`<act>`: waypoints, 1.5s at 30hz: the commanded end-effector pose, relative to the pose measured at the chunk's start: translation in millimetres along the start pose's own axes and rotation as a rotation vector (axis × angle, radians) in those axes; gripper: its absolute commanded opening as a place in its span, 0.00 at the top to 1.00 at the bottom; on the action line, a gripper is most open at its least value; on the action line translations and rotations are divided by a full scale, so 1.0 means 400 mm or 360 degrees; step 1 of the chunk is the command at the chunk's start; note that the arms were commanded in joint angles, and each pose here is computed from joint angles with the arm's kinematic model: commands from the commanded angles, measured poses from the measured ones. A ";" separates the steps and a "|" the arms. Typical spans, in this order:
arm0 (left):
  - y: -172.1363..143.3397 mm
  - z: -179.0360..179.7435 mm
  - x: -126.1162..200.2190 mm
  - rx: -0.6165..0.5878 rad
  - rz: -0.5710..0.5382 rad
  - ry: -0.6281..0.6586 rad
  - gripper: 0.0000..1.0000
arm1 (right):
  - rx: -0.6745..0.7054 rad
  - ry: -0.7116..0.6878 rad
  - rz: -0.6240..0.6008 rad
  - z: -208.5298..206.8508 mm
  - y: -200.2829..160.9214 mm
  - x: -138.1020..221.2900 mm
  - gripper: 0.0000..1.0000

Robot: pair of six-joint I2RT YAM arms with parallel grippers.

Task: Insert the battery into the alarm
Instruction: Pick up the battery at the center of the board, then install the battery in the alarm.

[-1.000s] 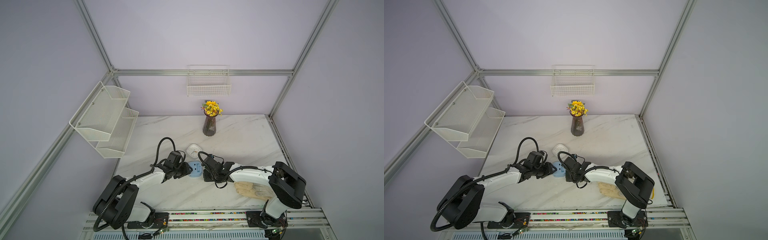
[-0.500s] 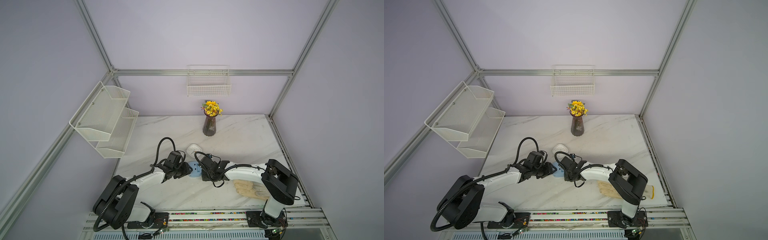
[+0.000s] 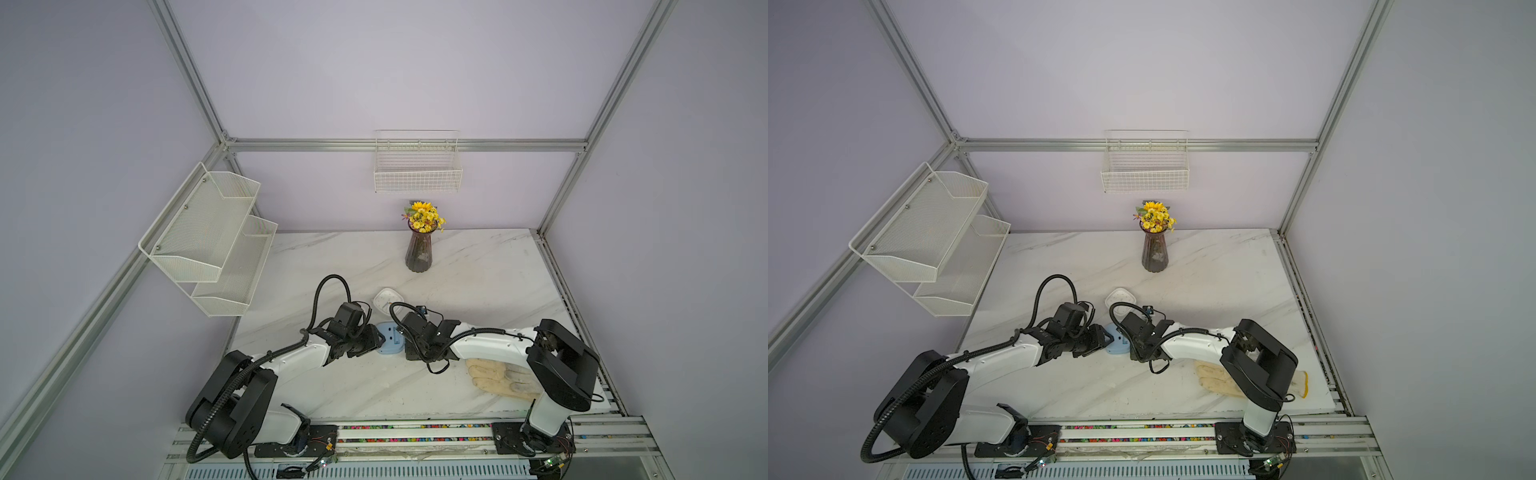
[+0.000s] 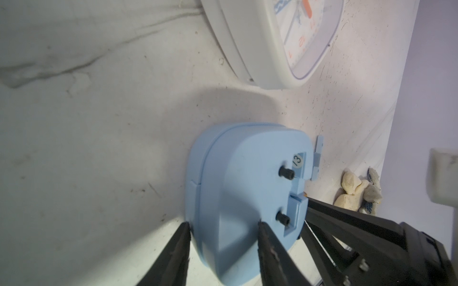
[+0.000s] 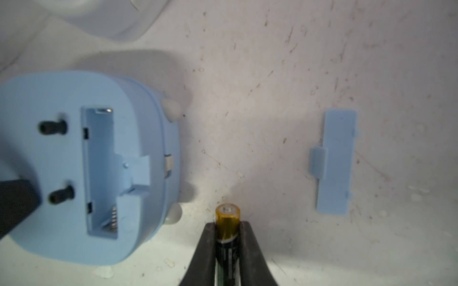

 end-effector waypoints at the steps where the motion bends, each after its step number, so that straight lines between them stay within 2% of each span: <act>1: -0.034 0.036 -0.004 -0.0008 0.0076 0.0117 0.55 | -0.0089 0.0247 -0.0202 0.068 0.066 0.077 0.87; 5: -0.036 0.035 -0.005 -0.0019 0.0087 0.0107 0.55 | -0.0096 0.0410 -0.0274 0.111 0.091 0.091 0.87; 9: -0.038 0.035 -0.006 -0.0017 0.0099 0.0103 0.55 | -0.0074 0.0454 -0.0277 0.149 0.107 0.078 0.87; 19: -0.039 0.033 -0.007 -0.0022 0.0108 0.0094 0.55 | -0.0086 0.0340 -0.0397 0.143 0.122 0.024 0.87; 30: -0.040 0.034 -0.009 -0.0026 0.0111 0.0093 0.55 | -0.0086 0.0272 -0.0366 0.122 0.102 -0.010 0.82; 36: -0.039 0.033 -0.010 -0.0031 0.0114 0.0091 0.55 | -0.0076 0.0246 -0.0339 0.115 0.093 -0.021 0.76; 41: -0.041 0.034 -0.014 -0.0031 0.0124 0.0090 0.55 | -0.0078 0.0271 -0.0331 0.112 0.090 -0.009 0.62; 45: -0.041 0.031 -0.017 -0.0037 0.0131 0.0073 0.55 | -0.0070 0.0283 -0.0378 0.115 0.104 0.014 0.61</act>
Point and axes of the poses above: each gripper's point midway between its finger pads, its own x axis back along the fingers, its own z axis along the line the jaws close on, y = z × x, the point moved 7 cm from there along x, back along the fingers, and after that the axes turned 6 degrees about -x, right-handed, at the moved point
